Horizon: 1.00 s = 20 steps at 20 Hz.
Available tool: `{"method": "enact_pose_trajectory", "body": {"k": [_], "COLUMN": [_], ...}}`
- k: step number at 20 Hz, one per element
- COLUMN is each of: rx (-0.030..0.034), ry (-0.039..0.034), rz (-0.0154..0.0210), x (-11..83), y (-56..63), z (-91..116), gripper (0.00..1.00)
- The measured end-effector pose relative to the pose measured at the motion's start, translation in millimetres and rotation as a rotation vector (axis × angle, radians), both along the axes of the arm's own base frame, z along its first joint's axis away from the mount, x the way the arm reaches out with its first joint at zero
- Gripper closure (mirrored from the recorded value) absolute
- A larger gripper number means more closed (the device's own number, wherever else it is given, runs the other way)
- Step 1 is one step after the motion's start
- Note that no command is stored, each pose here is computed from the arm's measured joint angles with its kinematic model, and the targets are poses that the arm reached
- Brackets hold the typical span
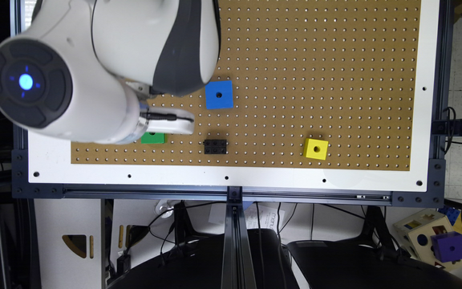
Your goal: Pick up green block.
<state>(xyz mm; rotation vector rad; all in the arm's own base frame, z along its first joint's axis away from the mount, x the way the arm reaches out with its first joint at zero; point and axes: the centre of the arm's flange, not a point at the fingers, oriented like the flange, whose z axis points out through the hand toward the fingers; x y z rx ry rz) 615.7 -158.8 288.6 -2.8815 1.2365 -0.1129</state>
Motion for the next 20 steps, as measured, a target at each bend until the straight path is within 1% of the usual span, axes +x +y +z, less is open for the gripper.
{"method": "enact_pose_trajectory", "body": {"k": [2,5,8,9,10,11,12,13,15,17,18,19,20], "rx": [-0.0003,0.0009,0.0014,0.0022,0.0039,0.0053,0.0058,0.0059,0.0063,0.0077,0.0086,0.0089,0.0088], "ry": [-0.0010,0.0039,0.0061,0.0089,0.0157,0.0207,0.0227,0.0229,0.0240,0.0295,0.0329,0.0338,0.0332], "rz": [-0.0011,-0.0023,-0.0026,-0.0026,-0.0025,-0.0024,-0.0023,-0.0022,-0.0021,-0.0021,-0.0020,-0.0019,-0.0019], "x": [4.1,4.2,4.1,3.9,3.6,3.7,4.1,4.5,5.7,5.5,5.1,5.0,4.9], "y": [-2.1,-3.5,-3.8,-3.8,-3.7,-3.8,-3.9,-4.0,-4.3,-4.3,-4.2,-4.2,-4.2], "z": [-3,-7,-8,-10,-16,-25,-35,-42,-50,-55,-61,-68,-76], "gripper": [0.00,0.00,0.00,0.00,0.00,0.00,0.00,0.00,0.00,0.00,0.00,0.00,0.00]}}
